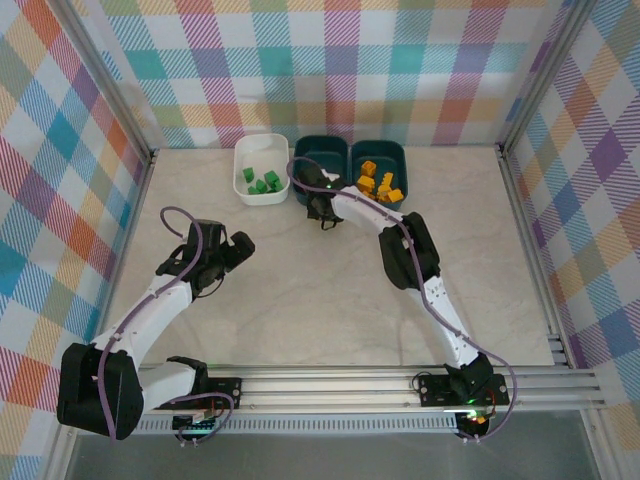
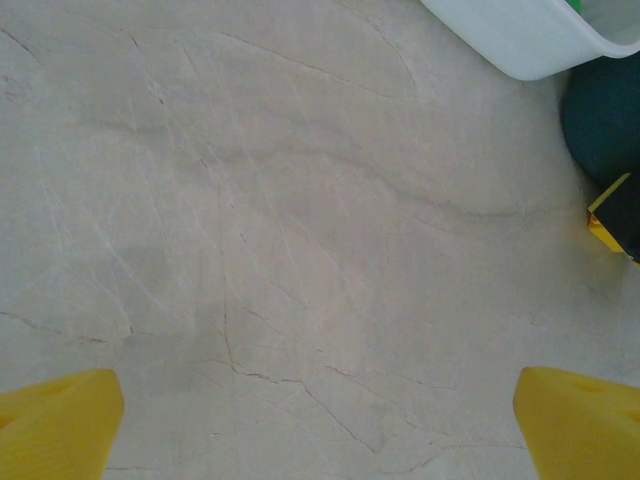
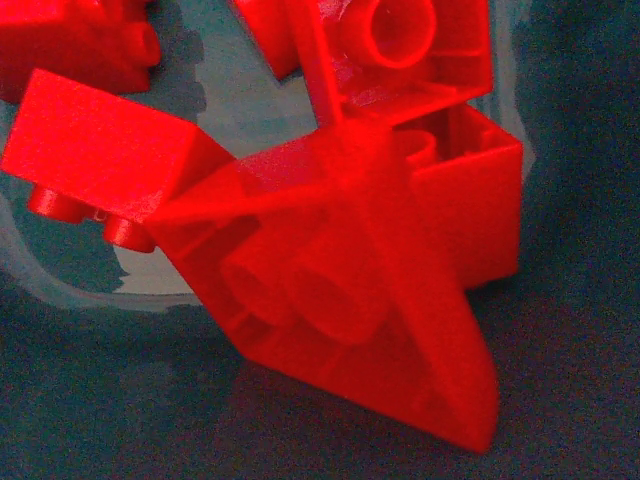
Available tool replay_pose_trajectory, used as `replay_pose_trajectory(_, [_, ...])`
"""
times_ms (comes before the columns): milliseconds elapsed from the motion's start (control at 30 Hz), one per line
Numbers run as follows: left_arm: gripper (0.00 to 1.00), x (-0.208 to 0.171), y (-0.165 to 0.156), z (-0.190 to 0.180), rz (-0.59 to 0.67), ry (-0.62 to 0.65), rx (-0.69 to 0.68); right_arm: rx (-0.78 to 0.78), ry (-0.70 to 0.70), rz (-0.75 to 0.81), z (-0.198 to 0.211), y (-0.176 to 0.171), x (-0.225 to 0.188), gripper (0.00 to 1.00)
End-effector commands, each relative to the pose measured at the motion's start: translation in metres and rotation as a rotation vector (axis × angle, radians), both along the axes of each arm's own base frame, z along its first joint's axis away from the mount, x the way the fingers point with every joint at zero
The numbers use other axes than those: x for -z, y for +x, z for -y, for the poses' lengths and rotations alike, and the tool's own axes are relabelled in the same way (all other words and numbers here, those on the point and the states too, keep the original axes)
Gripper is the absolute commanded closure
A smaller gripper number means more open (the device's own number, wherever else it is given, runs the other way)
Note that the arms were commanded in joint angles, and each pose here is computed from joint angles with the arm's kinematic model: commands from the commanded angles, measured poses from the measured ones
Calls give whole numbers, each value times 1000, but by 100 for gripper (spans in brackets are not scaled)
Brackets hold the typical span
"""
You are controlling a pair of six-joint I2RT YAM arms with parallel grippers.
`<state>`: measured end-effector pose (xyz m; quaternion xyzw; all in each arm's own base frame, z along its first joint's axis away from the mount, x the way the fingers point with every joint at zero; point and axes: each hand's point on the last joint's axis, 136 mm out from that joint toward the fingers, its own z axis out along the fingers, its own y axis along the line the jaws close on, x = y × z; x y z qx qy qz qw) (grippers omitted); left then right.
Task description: Sort the legos into containers by color
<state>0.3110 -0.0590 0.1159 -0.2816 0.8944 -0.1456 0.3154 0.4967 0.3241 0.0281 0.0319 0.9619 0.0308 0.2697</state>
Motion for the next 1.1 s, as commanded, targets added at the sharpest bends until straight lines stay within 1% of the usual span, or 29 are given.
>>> replay_pose_trajectory(0, [0, 3, 4, 0, 12, 6, 14, -37, -21, -8, -3, -21, -1, 53])
replay_pose_trajectory(133, [0, 2, 6, -1, 10, 16, 15, -63, 5, 25, -6, -25, -16, 58])
replay_pose_trajectory(267, [0, 3, 5, 0, 2, 12, 22, -100, 13, 73, -6, -41, -38, 59])
replay_pose_trajectory(367, [0, 6, 3, -1, -4, 18, 20, -113, 34, 142, 7, -52, -71, 59])
replay_pose_trajectory(433, [0, 9, 3, -1, -11, 15, 21, -109, 29, 182, 22, -50, -93, 59])
replay_pose_trajectory(500, [0, 12, 6, 2, -18, 6, 27, -79, 28, 207, 46, -40, -112, 58])
replay_pose_trajectory(600, [0, 16, 12, 6, -38, -5, 31, -22, 42, 233, 82, -18, -125, 58])
replay_pose_trajectory(700, [0, 17, 18, 10, -49, -21, 35, 20, 71, 196, 112, 8, -121, 58])
replay_pose_trajectory(900, [0, 20, 22, 14, -75, -33, 40, 43, 97, 128, 141, 52, -102, 57])
replay_pose_trajectory(967, [0, 22, 23, 15, -86, -32, 46, 50, 94, 117, 147, 61, -97, 54])
replay_pose_trajectory(1067, [0, 21, 24, 16, -90, -30, 54, 47, 95, 118, 151, 70, -102, 44])
